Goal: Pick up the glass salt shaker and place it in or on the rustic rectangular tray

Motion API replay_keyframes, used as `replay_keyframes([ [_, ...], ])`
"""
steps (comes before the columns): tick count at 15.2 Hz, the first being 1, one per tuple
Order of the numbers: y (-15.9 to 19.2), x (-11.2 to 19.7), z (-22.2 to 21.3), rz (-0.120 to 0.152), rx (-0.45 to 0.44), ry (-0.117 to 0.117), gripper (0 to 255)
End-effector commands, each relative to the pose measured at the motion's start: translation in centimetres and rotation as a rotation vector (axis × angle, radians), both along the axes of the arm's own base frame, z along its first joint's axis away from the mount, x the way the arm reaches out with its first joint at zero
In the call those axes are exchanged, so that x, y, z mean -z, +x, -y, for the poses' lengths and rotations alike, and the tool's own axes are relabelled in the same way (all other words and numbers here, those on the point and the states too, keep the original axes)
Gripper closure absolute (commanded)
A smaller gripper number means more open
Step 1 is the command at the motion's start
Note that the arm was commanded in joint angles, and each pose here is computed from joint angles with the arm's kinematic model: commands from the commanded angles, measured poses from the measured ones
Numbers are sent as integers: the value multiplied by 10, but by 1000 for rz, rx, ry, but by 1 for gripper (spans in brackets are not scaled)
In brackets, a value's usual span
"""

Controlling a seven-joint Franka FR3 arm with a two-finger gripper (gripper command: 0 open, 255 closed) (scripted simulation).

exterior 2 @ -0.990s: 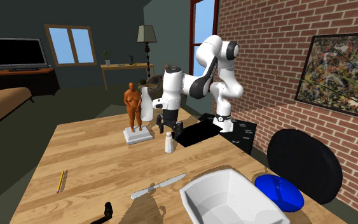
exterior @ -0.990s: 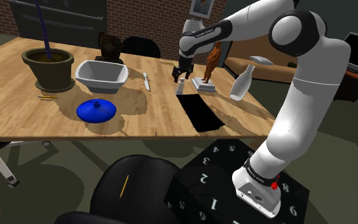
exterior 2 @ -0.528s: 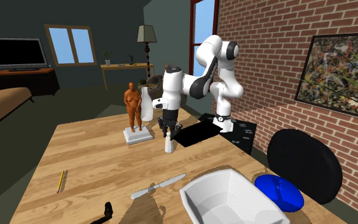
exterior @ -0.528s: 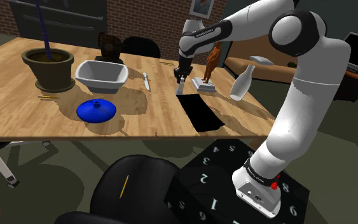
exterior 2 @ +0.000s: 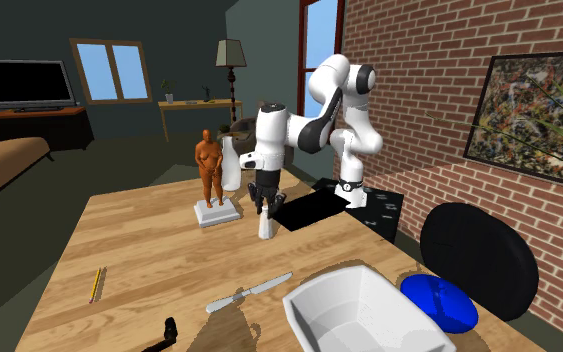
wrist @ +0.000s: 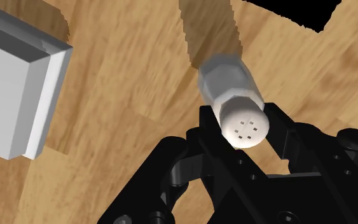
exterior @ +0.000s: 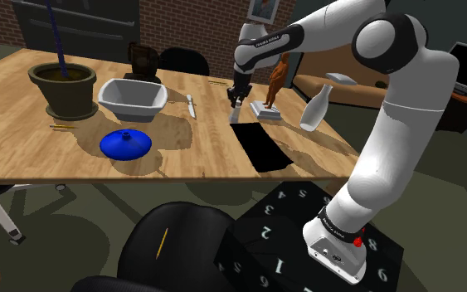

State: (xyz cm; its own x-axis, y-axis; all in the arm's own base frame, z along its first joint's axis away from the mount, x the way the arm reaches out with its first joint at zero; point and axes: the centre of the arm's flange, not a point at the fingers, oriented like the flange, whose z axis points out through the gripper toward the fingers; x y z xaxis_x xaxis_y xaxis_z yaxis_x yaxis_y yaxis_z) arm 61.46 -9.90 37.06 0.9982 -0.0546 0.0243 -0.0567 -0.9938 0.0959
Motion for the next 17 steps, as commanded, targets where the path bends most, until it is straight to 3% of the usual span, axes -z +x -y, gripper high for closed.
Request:
replay_keyframes([
  [1,0,-9,0,0,0,0,255],
  [17,0,-94,0,0,0,0,255],
])
